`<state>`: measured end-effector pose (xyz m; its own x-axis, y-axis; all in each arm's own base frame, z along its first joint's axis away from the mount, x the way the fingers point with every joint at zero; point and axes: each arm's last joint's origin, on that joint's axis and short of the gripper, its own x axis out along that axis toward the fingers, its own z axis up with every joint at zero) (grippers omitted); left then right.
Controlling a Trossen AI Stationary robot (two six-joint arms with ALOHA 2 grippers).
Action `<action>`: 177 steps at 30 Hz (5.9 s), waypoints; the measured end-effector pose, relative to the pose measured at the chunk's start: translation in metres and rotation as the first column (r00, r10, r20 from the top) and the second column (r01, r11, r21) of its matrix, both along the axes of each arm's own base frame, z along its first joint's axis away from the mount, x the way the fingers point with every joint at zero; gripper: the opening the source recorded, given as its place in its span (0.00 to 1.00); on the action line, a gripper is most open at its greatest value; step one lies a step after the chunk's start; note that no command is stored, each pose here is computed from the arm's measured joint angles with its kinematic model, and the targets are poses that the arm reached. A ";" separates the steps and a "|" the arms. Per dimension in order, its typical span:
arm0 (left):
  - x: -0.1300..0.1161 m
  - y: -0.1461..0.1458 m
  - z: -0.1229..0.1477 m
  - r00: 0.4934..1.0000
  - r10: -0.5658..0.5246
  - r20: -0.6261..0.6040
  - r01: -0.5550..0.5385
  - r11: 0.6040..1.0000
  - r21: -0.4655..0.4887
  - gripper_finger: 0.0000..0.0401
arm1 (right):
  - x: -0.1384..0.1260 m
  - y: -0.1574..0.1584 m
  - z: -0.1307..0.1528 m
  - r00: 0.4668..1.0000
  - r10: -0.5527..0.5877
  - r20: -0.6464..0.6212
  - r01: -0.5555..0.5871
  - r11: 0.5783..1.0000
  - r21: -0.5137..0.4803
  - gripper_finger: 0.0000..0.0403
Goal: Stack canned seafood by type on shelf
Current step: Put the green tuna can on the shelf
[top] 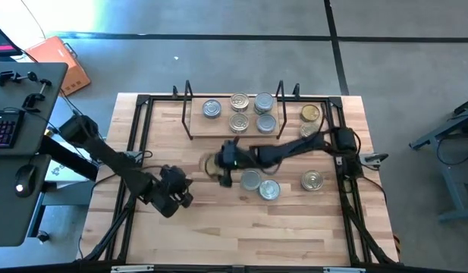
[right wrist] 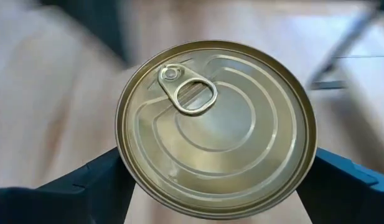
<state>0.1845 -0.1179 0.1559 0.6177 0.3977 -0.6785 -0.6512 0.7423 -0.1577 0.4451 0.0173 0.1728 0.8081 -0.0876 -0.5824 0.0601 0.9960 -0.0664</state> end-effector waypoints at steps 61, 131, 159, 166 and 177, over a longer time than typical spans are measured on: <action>0.045 0.166 0.125 0.989 -0.130 0.074 0.115 0.977 0.179 0.00 | 0.015 -0.131 0.028 0.984 -0.164 0.070 0.167 0.985 -0.034 0.88; 0.077 0.163 0.058 0.926 -0.043 -0.375 0.086 0.991 0.099 0.00 | 0.019 -0.166 -0.003 0.986 -0.134 -0.102 0.127 0.989 -0.071 0.99; 0.073 0.206 0.032 0.976 0.062 -0.211 -0.021 0.982 0.188 0.00 | 0.019 -0.165 -0.002 0.993 -0.067 -0.100 0.058 0.994 -0.095 0.98; 0.070 0.215 0.031 0.979 0.026 -0.201 0.001 0.991 0.132 0.00 | 0.018 -0.167 -0.002 0.993 -0.068 -0.102 0.057 0.992 -0.110 0.98; 0.074 0.234 0.014 0.977 -0.001 -0.211 0.012 0.999 0.050 0.00 | 0.017 -0.168 -0.003 0.987 -0.098 -0.126 0.080 0.987 -0.138 0.98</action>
